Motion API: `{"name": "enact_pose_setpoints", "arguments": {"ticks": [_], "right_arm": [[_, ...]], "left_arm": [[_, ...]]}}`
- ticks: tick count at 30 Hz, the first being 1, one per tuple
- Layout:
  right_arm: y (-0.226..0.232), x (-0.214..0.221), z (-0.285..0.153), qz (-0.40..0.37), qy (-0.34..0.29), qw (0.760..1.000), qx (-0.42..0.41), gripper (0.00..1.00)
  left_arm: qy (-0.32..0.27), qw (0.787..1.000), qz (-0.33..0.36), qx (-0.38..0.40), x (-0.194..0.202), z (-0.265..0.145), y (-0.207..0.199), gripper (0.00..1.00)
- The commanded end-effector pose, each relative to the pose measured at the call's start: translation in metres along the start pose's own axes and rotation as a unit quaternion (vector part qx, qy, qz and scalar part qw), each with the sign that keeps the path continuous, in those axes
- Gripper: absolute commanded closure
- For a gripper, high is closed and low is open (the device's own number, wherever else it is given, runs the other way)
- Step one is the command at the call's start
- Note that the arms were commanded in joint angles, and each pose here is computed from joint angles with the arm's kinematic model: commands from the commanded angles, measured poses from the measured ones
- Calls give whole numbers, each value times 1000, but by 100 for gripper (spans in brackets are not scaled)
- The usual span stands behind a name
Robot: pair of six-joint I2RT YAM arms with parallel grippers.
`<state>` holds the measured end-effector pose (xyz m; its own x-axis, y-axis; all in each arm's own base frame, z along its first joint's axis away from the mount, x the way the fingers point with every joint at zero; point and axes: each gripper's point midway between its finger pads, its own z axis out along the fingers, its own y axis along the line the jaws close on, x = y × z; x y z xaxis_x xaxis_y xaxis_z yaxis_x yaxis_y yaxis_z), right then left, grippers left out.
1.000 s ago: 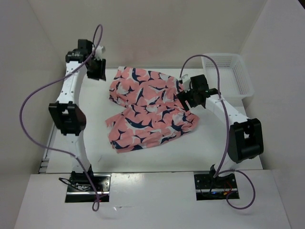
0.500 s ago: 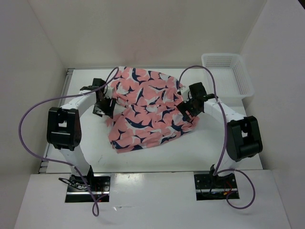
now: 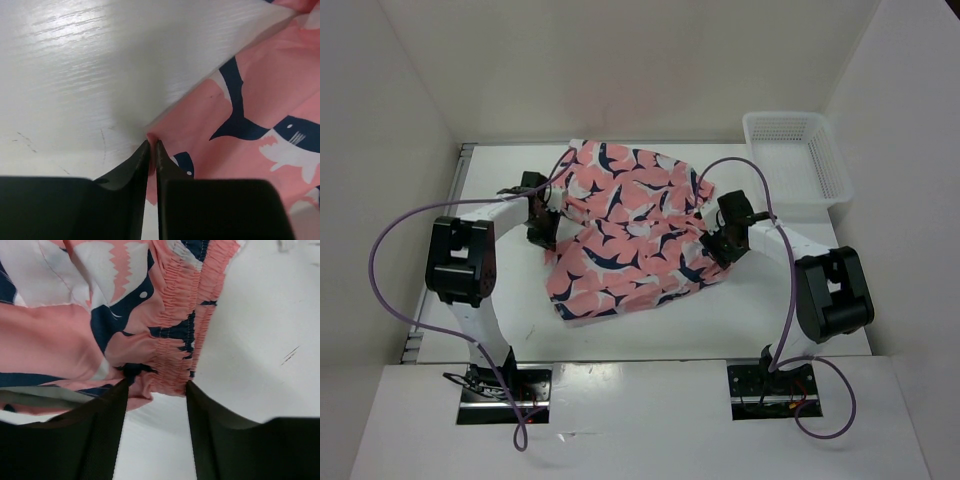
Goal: Fold and stack the shorts
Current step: Fold the shorts
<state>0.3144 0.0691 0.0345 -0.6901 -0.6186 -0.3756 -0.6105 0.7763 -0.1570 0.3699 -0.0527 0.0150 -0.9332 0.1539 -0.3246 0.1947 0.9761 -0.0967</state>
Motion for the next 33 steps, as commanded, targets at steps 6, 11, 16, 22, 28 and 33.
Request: {"name": "enact_pose_setpoints", "arguments": {"ticks": [6,11,16,22,28,33], "right_arm": [[-3,10,-2,-34,0,999,20,81],[1,27,-2,-56,14,998,19,100],[0,27,-5,-66,9,998,22,100],[7,29,-5,-72,10,997,3,89],[3,-3,-31,-50,-34,998,0,14],[4,-19,-35,-38,-60,997,-8,14]], "left_arm": [[8,999,-12,38,-14,-1,-3,100],[-83,996,-16,-34,-86,-22,36,100],[-123,988,-16,-87,-115,-35,56,100],[-99,988,-16,-113,-100,-21,62,65],[-153,985,6,-76,-98,-102,23,45],[-31,997,76,-16,37,-120,-49,45]]}}
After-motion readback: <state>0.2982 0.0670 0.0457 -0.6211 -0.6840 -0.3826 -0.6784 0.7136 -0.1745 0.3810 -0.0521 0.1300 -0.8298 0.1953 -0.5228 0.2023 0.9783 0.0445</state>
